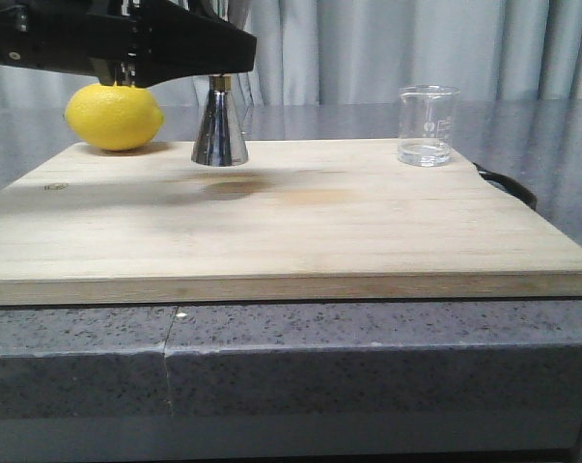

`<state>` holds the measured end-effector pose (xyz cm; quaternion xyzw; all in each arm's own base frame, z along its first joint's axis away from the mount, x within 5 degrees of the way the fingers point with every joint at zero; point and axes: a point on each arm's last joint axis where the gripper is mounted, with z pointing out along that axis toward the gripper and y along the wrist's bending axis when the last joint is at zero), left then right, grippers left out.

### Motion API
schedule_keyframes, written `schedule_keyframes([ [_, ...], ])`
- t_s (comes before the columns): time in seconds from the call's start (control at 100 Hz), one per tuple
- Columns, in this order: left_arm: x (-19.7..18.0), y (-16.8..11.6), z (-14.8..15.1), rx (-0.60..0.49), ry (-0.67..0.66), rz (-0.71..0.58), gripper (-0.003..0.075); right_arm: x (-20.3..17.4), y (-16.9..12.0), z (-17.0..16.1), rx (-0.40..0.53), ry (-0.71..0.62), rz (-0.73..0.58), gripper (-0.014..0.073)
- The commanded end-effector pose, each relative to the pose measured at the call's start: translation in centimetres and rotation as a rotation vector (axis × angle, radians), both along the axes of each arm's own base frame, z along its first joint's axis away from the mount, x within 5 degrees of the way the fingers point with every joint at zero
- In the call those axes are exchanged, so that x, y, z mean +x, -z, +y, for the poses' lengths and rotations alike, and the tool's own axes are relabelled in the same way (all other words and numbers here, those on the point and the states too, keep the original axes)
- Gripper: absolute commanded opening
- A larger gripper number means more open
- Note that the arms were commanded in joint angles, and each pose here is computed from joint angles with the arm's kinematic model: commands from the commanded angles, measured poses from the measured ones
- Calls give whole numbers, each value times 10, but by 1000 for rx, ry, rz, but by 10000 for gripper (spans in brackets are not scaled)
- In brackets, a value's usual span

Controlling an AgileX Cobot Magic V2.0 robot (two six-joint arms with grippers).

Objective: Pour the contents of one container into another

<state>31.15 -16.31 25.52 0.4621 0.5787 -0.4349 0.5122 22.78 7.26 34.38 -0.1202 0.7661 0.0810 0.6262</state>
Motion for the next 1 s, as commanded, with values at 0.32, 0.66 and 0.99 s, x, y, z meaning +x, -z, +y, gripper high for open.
schedule_keyframes([
  [0.32,17,-16,-4,-144,43,-37,231,-4,-15,-1,14,-1,-49,582],
  [0.66,17,-14,-4,-143,42,-33,231,-4,-15,-1,14,-1,-49,582],
  [0.99,17,-14,-4,-142,43,-33,367,-4,-15,0,16,-9,-50,582],
])
